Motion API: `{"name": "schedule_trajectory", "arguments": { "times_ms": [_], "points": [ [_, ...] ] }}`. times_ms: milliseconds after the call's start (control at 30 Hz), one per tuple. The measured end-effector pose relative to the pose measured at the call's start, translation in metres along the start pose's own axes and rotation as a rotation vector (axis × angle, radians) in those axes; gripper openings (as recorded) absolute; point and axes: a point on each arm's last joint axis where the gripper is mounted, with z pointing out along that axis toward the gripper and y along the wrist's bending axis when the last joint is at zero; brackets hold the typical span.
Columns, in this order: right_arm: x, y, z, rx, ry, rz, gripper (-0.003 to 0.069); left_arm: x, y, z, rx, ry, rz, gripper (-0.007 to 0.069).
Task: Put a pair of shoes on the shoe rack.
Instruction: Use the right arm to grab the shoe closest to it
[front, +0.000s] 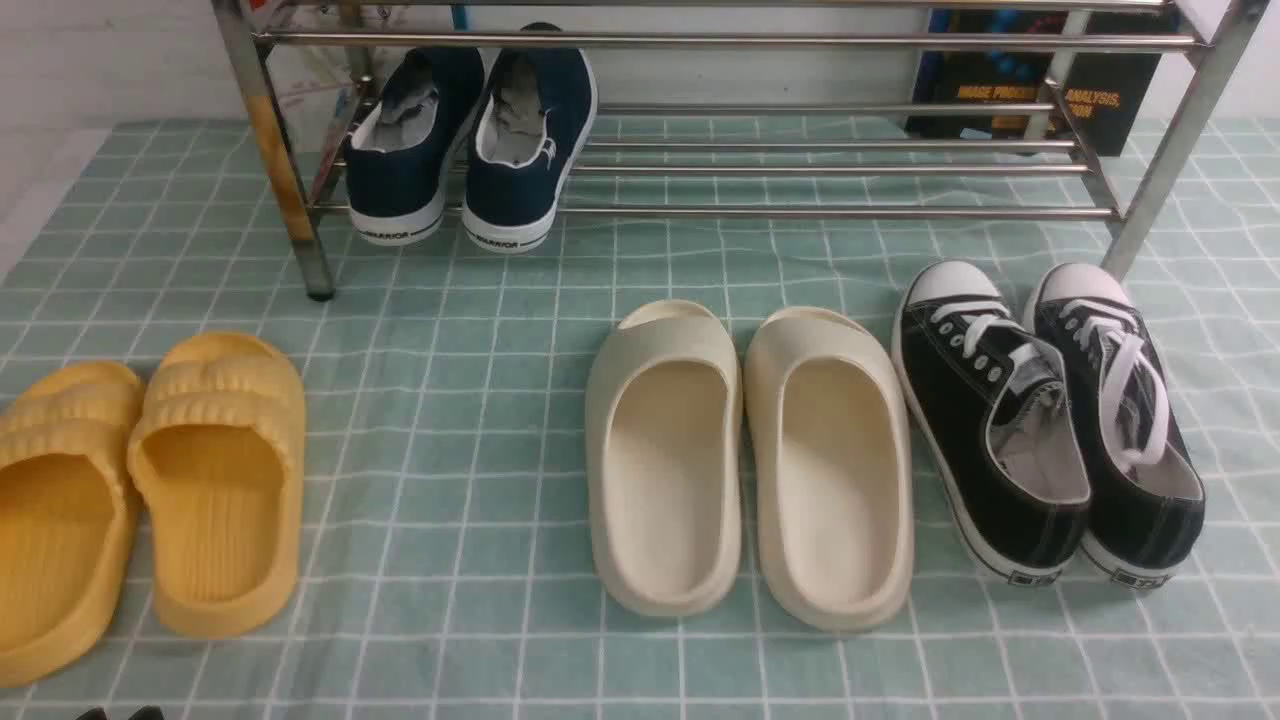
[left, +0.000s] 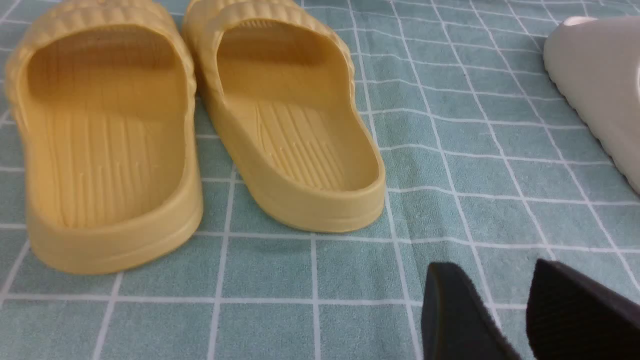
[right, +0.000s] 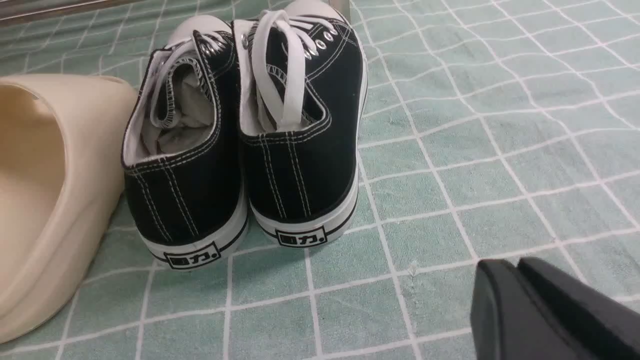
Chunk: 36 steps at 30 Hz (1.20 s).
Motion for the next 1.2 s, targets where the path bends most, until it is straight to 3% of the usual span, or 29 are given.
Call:
{"name": "schedule_trajectory", "arguments": {
  "times_ms": [667,1000,1200],
  "points": [
    [-0.002,0.0,0.001,-0.006,-0.051,-0.001,0.0095,0.0,0.0,0.0,0.0,0.0,0.0,0.0238],
    [-0.034,0.004,-0.006,-0.047,-0.414,-0.022,0.011,0.0,0.0,0.0,0.0,0.0,0.0,0.0238],
    [-0.056,0.007,-0.02,-0.13,-0.695,0.099,0.0113,0.0,0.0,0.0,0.0,0.0,0.0,0.0238]
  ]
}}
